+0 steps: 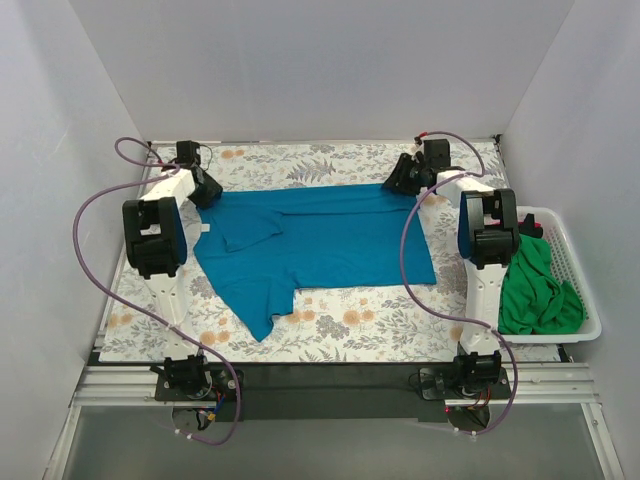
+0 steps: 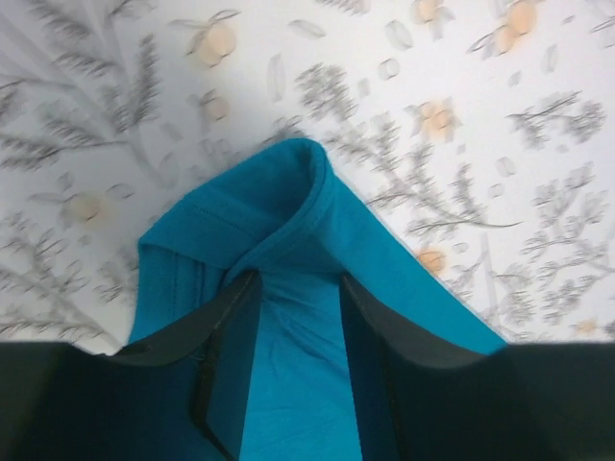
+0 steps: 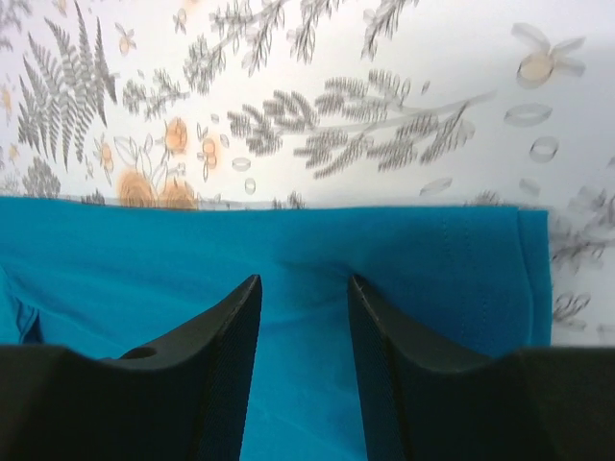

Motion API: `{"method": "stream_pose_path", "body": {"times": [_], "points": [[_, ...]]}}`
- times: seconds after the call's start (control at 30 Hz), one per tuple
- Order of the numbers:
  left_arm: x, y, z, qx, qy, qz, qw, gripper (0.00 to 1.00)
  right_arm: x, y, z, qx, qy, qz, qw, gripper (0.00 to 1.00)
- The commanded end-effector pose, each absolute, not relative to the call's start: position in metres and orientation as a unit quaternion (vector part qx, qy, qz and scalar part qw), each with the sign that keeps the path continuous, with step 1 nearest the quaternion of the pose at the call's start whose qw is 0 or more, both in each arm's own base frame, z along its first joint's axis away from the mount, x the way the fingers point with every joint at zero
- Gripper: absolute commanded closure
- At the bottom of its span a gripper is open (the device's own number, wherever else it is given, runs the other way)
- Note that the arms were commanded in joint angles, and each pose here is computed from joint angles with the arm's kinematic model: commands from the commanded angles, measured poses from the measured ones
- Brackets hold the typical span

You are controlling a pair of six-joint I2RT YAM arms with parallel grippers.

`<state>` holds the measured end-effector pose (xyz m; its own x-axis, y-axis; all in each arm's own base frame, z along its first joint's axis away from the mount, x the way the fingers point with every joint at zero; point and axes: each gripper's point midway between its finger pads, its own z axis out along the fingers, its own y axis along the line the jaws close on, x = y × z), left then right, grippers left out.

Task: Fold and stack the t-shirts
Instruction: Fold the tshirt

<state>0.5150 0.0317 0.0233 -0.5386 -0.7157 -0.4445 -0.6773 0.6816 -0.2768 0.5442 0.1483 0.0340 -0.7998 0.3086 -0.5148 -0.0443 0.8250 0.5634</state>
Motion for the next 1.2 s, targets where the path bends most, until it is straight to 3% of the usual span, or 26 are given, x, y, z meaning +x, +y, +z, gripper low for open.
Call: {"method": "stream_pose_path", "body": {"times": [0.0,0.07,0.17,0.23,0.37,0.4,0.53,0.57,0.63,0.8,0.9,1.17], "points": [[0.531,0.034,0.005,-0.391,0.882,-0.054,0.258,0.61,0.568,0.113,0.019,0.086,0.909,0.239,0.329,0.50],[0.542,0.031,0.011,-0.387,0.880,-0.067,0.267,0.57,0.575,0.113,0.026,0.075,0.905,0.245,0.338,0.49],[0.561,0.030,0.050,-0.370,0.874,-0.086,0.304,0.39,0.582,0.115,0.055,0.050,0.898,0.250,0.359,0.46],[0.564,0.034,0.081,-0.361,0.868,-0.082,0.331,0.28,0.574,0.116,0.064,0.038,0.897,0.252,0.362,0.38],[0.542,0.041,0.137,-0.369,0.851,-0.068,0.368,0.16,0.545,0.119,0.115,0.016,0.886,0.258,0.385,0.32],[0.530,0.041,0.162,-0.374,0.843,-0.068,0.381,0.16,0.537,0.119,0.118,0.014,0.888,0.254,0.384,0.31],[0.466,0.040,0.165,-0.410,0.844,-0.042,0.344,0.14,0.479,0.114,0.113,0.005,0.914,0.215,0.344,0.29],[0.437,0.037,0.142,-0.419,0.854,-0.021,0.307,0.14,0.468,0.113,0.124,0.002,0.915,0.198,0.352,0.28],[0.405,0.035,0.153,-0.422,0.852,-0.014,0.310,0.15,0.442,0.111,0.119,-0.002,0.925,0.180,0.336,0.28],[0.310,0.025,0.118,-0.444,0.865,0.031,0.232,0.18,0.354,0.100,0.097,-0.018,0.952,0.110,0.284,0.28],[0.276,0.016,0.099,-0.451,0.869,0.041,0.198,0.21,0.320,0.094,0.094,-0.019,0.957,0.094,0.275,0.30],[0.261,-0.017,0.064,-0.432,0.887,0.015,0.162,0.29,0.292,0.086,0.086,-0.016,0.960,0.084,0.266,0.33]]}}
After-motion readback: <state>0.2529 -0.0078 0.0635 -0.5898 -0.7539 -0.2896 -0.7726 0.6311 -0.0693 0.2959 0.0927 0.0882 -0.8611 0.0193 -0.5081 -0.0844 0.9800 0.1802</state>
